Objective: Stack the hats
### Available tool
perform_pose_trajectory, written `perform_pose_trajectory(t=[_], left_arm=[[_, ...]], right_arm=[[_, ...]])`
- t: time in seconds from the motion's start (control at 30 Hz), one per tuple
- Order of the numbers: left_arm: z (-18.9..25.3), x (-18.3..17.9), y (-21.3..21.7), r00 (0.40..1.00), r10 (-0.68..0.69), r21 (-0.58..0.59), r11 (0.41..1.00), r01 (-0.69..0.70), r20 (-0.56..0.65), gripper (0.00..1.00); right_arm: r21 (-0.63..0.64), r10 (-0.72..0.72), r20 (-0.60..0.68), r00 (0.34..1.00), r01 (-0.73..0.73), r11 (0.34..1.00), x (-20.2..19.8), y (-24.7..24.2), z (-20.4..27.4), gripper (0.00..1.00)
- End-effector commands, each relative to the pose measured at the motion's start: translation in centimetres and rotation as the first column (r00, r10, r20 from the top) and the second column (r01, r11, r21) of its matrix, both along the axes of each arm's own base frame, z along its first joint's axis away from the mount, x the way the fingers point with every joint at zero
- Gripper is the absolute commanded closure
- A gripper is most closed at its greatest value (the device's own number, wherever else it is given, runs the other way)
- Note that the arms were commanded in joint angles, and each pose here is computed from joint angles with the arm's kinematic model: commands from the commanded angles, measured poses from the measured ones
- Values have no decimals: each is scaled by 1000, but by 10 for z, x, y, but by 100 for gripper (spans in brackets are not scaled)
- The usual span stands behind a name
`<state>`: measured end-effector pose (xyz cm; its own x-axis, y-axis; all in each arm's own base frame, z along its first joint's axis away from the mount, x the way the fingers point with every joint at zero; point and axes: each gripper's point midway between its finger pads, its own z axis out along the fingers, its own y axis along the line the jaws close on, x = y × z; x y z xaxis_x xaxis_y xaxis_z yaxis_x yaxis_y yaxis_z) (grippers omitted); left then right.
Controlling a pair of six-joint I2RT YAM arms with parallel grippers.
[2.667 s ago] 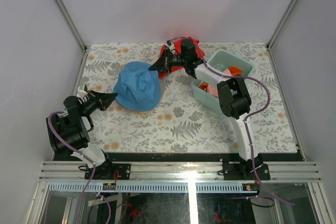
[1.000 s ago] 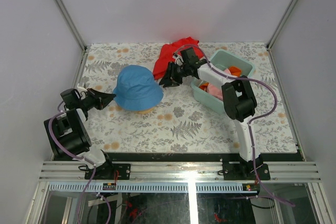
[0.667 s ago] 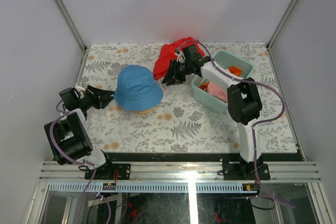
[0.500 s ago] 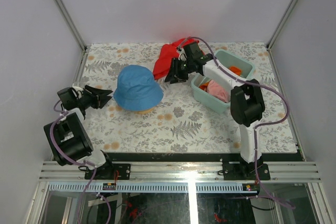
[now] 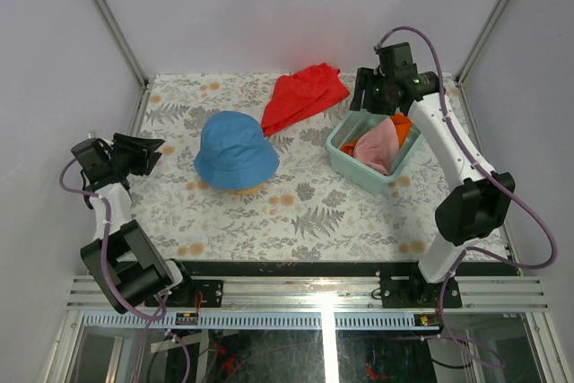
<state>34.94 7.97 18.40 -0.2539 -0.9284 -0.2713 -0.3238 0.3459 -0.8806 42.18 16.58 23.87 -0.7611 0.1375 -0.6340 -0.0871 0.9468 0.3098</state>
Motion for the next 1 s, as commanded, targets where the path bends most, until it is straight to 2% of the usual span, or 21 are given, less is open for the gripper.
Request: perform_pose_trajectory(t=[0.0, 0.27, 0.47, 0.77, 0.83, 0.97], left_arm=[[3, -2, 1, 999, 33, -39, 999, -34, -25, 54], [37, 8, -15, 998, -41, 5, 999, 41, 43, 51], [43, 7, -22, 997, -61, 10, 998, 60, 56, 50], [43, 7, -26, 996, -61, 1, 998, 61, 70, 50], [46, 7, -27, 995, -62, 0, 998, 62, 80, 50], [50, 7, -28, 994, -65, -1, 998, 66, 89, 50]], right_arm=[[-243, -57, -67, 996, 39, 969, -16, -47, -20, 31], [-292, -71, -258, 964, -8, 956, -22, -46, -87, 16], [-310, -110, -315, 943, 7, 951, -13, -45, -130, 9], [-323, -143, -381, 914, 14, 946, -14, -44, -182, 11], [-332, -165, -365, 916, 38, 943, -11, -46, -190, 13], [-352, -222, -306, 926, 107, 930, -4, -53, -196, 24]])
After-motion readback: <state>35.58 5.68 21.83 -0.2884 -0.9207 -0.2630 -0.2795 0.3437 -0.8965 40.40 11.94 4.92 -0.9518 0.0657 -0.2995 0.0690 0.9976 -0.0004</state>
